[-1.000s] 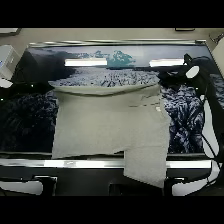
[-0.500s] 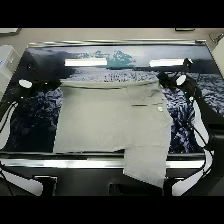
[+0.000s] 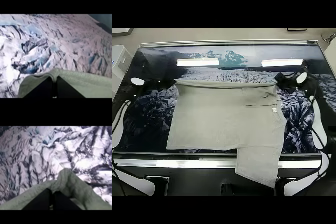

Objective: Fold the clothes and pants, and hang the long-sleeved shirts on hangers.

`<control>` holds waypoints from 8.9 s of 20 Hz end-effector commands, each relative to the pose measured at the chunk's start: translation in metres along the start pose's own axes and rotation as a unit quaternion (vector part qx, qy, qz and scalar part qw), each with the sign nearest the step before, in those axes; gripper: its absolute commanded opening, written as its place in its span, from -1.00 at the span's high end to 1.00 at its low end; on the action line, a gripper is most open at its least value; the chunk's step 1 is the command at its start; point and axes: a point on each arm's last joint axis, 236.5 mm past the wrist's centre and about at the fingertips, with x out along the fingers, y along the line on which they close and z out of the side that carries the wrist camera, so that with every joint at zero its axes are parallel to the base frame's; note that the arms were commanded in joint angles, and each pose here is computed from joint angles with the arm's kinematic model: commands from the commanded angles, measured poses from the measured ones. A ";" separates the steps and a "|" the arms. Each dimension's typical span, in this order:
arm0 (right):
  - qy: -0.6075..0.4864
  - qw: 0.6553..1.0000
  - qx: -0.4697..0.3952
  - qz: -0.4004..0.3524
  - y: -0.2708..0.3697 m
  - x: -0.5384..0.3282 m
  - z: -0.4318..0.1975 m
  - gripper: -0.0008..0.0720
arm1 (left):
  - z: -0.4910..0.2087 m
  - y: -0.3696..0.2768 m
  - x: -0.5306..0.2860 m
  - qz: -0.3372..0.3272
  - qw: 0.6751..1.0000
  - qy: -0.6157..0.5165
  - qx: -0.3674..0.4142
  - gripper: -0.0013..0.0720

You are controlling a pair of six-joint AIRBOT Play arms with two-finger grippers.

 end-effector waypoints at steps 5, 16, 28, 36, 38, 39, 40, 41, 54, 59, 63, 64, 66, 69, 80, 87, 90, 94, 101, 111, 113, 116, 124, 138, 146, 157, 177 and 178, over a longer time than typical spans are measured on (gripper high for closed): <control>0.293 0.948 -0.077 -0.101 -0.064 -0.083 -0.129 0.84 | -0.144 0.058 -0.084 0.076 0.937 0.339 0.023 0.90; 0.353 0.928 -0.025 -0.115 -0.086 -0.065 -0.179 0.84 | -0.182 0.066 -0.086 0.076 0.921 0.382 0.000 0.90; 0.311 0.942 -0.001 -0.126 -0.127 -0.152 -0.122 -0.69 | -0.187 0.102 -0.181 0.117 0.903 0.407 -0.068 -0.50; 0.350 0.928 -0.022 -0.122 -0.142 -0.168 -0.163 -0.58 | -0.346 0.099 -0.206 0.066 0.878 0.465 -0.091 -0.42; 0.349 0.930 -0.019 -0.114 -0.138 -0.167 -0.163 -0.58 | -0.342 0.093 -0.197 0.049 0.888 0.448 -0.093 -0.41; 0.349 0.930 -0.019 -0.114 -0.138 -0.167 -0.163 -0.58 | -0.339 0.090 -0.194 0.044 0.891 0.440 -0.098 -0.39; 0.349 0.930 -0.019 -0.113 -0.138 -0.167 -0.163 -0.58 | -0.338 0.090 -0.191 0.044 0.894 0.434 -0.099 -0.34; 0.349 0.930 -0.019 -0.114 -0.138 -0.167 -0.163 -0.58 | -0.337 0.089 -0.189 0.044 0.896 0.430 -0.099 -0.27; 0.442 0.895 0.011 -0.056 -0.163 -0.164 -0.340 -0.58 | -0.333 0.085 -0.190 0.041 0.899 0.424 -0.101 0.91; 0.451 0.890 0.010 -0.063 -0.173 -0.162 -0.357 -0.57 | -0.331 0.083 -0.192 0.040 0.901 0.421 -0.097 0.90; 0.457 0.887 0.032 -0.048 -0.169 -0.159 -0.376 -0.53 | -0.331 0.081 -0.194 0.039 0.900 0.423 -0.097 0.90; 0.460 0.886 0.040 -0.036 -0.164 -0.158 -0.380 -0.33 | -0.331 0.081 -0.194 0.038 0.900 0.423 -0.097 0.90; 0.467 0.883 0.037 -0.027 -0.160 -0.162 -0.380 0.83 | -0.331 0.078 -0.197 0.035 0.898 0.427 -0.097 0.91; 0.438 0.899 0.014 -0.019 -0.149 -0.160 -0.345 0.85 | -0.317 0.075 -0.199 0.037 0.908 0.410 -0.081 0.91; 0.181 0.979 -0.042 0.088 -0.023 -0.114 -0.114 0.85 | -0.167 0.030 -0.140 0.036 0.946 0.322 -0.012 0.91; 0.181 0.980 0.009 0.078 -0.027 -0.033 -0.079 0.85 | -0.109 0.047 -0.062 0.056 0.948 0.307 -0.063 0.90; 0.211 0.974 0.027 0.075 -0.036 -0.013 -0.095 0.84 | -0.120 0.059 -0.028 0.048 0.945 0.309 -0.097 0.90; 0.220 0.971 0.045 0.086 -0.034 -0.006 -0.100 0.84 | -0.115 0.049 -0.006 0.014 0.951 0.284 -0.125 0.88; 0.201 0.970 0.088 0.103 -0.071 -0.058 -0.054 -0.91 | -0.097 0.056 -0.079 0.014 0.933 0.342 -0.114 -0.66; 0.306 0.942 0.078 0.116 -0.115 -0.029 -0.122 -1.00 | -0.039 0.033 -0.188 0.075 0.963 0.247 -0.076 -0.66; 0.321 0.937 0.066 0.123 -0.102 -0.015 -0.135 -1.00 | -0.038 0.008 -0.194 0.069 0.967 0.240 -0.048 -0.66; 0.336 0.929 0.039 0.149 -0.070 -0.007 -0.151 -0.97 | -0.045 -0.032 -0.194 0.054 0.969 0.242 0.002 -0.66; 0.293 0.936 0.005 0.195 0.001 -0.060 -0.128 0.85 | -0.091 -0.141 -0.101 -0.016 0.967 0.214 0.139 0.78; 0.191 0.942 -0.070 0.265 0.133 -0.256 -0.137 0.84 | -0.332 -0.305 0.102 -0.141 0.950 0.225 -0.163 0.90; 0.132 0.951 -0.068 0.270 0.141 -0.287 -0.126 0.84 | -0.413 -0.419 0.099 -0.213 0.900 0.261 -0.277 0.90; 0.224 0.937 -0.065 0.259 0.164 -0.184 -0.162 0.84 | -0.199 -0.245 0.053 -0.081 0.974 0.193 0.087 0.91; 0.241 0.934 0.047 0.259 0.158 -0.060 -0.158 -0.89 | -0.032 -0.215 -0.159 0.015 0.973 0.014 0.229 0.90; 0.249 0.947 0.034 0.199 0.109 -0.064 -0.147 -0.89 | -0.031 -0.215 -0.159 0.015 0.973 0.014 0.228 0.90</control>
